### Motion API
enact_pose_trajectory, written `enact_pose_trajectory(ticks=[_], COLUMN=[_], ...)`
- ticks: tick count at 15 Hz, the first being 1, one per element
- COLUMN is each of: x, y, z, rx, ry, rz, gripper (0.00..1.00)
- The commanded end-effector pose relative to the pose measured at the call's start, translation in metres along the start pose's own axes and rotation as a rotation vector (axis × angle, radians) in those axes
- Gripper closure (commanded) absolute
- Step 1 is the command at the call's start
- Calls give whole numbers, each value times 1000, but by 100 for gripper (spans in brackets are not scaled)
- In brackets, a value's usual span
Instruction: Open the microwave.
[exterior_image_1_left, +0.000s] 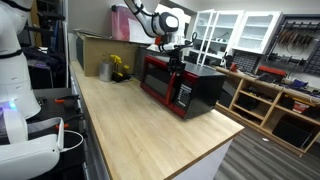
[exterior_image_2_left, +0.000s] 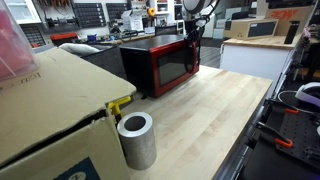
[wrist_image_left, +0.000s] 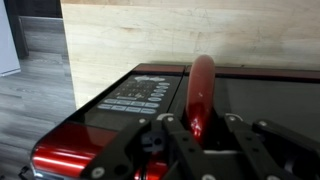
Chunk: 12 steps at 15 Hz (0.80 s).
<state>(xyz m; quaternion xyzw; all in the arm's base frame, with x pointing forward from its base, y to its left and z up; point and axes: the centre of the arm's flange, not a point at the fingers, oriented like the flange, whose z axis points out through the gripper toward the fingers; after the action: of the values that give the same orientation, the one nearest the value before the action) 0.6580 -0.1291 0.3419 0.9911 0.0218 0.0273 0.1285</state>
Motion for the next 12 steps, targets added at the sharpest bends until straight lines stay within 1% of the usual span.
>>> enact_pose_trajectory(ticks=[1,6,7,11,12], x=[-44,-72,-85,-130,-140], y=[-32,-41,-46,-62,-65], z=[-3,-2,2,-1,-5], rx=[25,26,33,54,63], ry=[-37,-19,-50,-81,-87], rz=[-13,-11,-13,74,90], gripper=[94,94,94,94,49])
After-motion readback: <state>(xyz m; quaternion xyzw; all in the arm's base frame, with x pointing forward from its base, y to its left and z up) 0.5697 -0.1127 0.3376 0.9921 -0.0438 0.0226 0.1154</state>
